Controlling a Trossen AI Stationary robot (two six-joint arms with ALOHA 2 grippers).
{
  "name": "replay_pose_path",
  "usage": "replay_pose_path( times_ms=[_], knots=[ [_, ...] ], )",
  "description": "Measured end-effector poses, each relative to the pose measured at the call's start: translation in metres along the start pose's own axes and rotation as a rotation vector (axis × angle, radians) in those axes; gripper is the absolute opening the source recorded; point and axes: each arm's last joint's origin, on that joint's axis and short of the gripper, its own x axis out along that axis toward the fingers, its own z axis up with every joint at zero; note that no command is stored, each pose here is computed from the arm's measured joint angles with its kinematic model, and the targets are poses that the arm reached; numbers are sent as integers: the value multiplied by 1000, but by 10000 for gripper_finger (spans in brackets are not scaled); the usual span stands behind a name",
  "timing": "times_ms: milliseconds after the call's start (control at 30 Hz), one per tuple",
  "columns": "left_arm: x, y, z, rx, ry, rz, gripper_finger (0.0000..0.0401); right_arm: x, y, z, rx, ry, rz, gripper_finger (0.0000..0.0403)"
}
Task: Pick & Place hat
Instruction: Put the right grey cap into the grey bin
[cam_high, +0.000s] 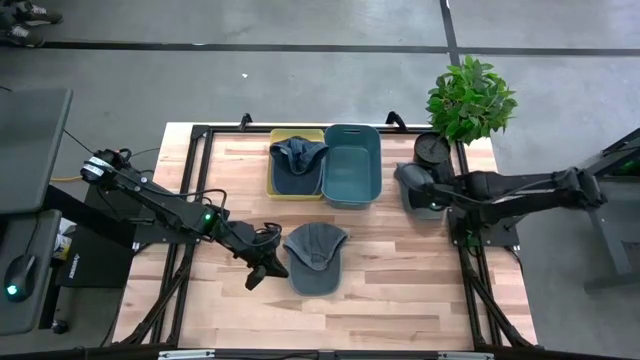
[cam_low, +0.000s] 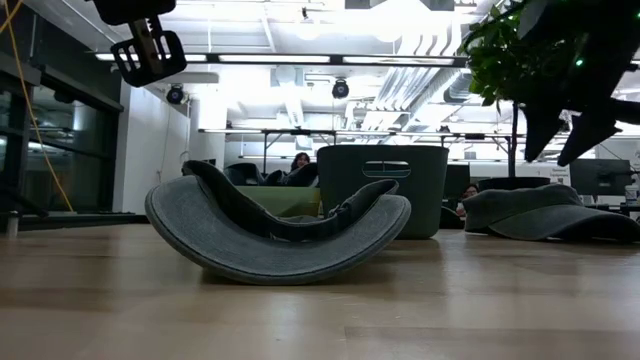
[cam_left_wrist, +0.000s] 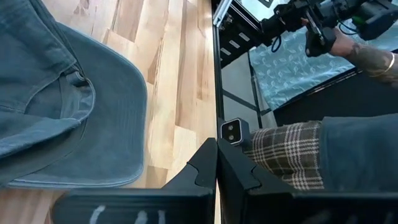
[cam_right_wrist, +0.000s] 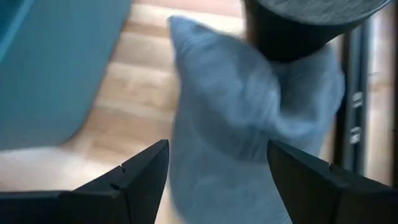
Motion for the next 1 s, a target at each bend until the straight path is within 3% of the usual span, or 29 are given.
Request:
replay_pose_path(
  times_ms=[267,533,1000],
  knots=[
    [0,-1,-1,-1,23,-21,1,22,5,13,-53,38,-114,266],
    [0,-1,-1,-1,38,-35,1,44,4,23,-22,114,-225,266],
    [0,-1,-1,-1,42,-39,1,65,2,37,42,201,-214,259]
  ],
)
